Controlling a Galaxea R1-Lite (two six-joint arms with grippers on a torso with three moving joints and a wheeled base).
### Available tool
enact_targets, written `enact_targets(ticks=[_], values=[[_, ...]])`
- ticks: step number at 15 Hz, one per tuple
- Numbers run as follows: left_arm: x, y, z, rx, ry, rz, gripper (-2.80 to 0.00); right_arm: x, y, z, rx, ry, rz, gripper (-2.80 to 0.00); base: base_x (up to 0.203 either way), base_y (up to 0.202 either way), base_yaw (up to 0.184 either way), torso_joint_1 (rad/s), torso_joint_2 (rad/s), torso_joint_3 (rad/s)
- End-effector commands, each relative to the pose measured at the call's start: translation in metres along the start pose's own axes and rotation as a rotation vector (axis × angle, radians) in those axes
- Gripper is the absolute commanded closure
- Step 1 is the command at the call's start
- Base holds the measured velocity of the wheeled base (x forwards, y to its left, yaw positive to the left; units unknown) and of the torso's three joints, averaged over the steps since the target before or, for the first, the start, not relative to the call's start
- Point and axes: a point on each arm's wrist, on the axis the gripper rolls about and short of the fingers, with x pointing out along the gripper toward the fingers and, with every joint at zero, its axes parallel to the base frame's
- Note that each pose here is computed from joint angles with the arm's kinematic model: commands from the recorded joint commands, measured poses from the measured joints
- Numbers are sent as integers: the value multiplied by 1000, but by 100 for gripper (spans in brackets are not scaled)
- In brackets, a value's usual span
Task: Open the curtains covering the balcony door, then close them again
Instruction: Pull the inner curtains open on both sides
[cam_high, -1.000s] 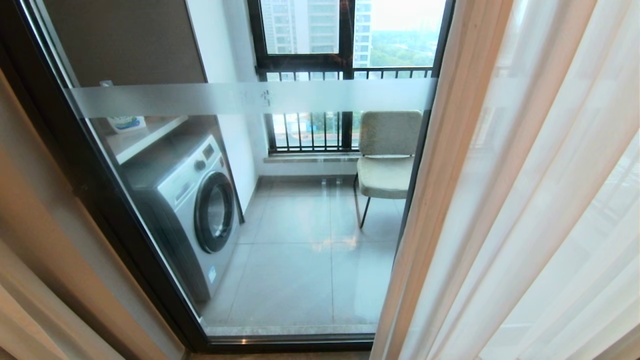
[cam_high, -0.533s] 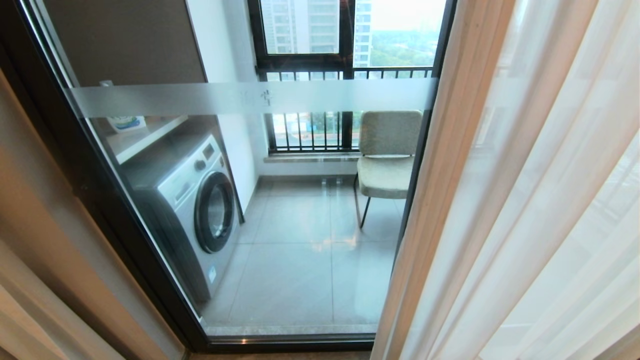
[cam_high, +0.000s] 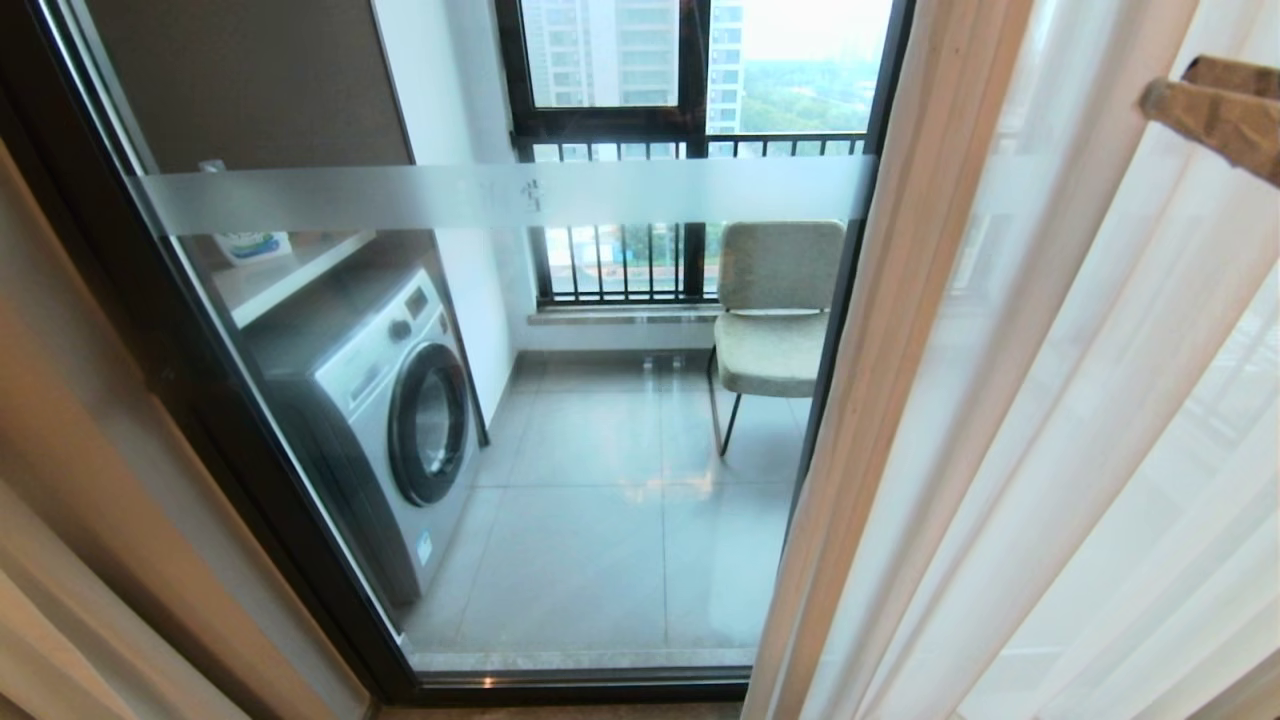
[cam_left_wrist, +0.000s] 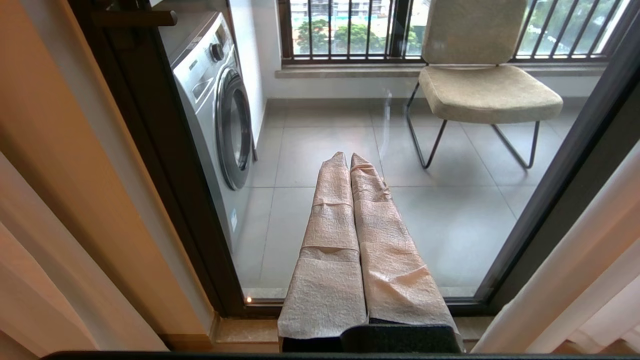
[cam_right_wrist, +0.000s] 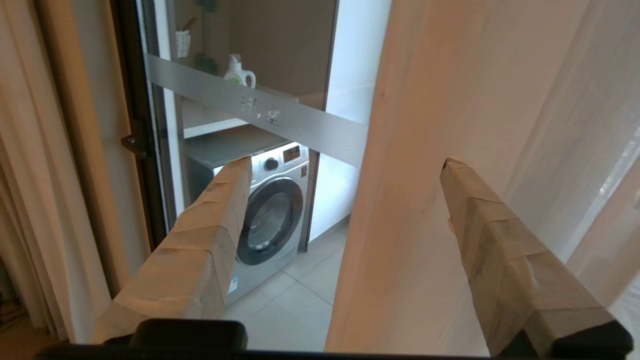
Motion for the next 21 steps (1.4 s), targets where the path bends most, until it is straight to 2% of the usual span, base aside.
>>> enact_targets(ticks=[1, 9, 15, 18, 21], values=[[0, 0, 0, -1, -1, 0, 0, 35, -18, -15, 22, 41, 0, -280, 0, 0, 0, 0, 0, 0], [0, 0, 0, -1, -1, 0, 0, 104, -43, -27, 28, 26, -43, -280, 0, 0, 0, 0, 0, 0], [0, 0, 0, -1, -1, 0, 0, 133, -51, -33, 25, 10, -43, -280, 0, 0, 0, 0, 0, 0], [0, 0, 0, -1, -1, 0, 0, 138, -55, -35, 25, 11, -177, -280, 0, 0, 0, 0, 0, 0], [0, 0, 0, -1, -1, 0, 0, 138, -56, -34, 21, 4, -232, -280, 0, 0, 0, 0, 0, 0]])
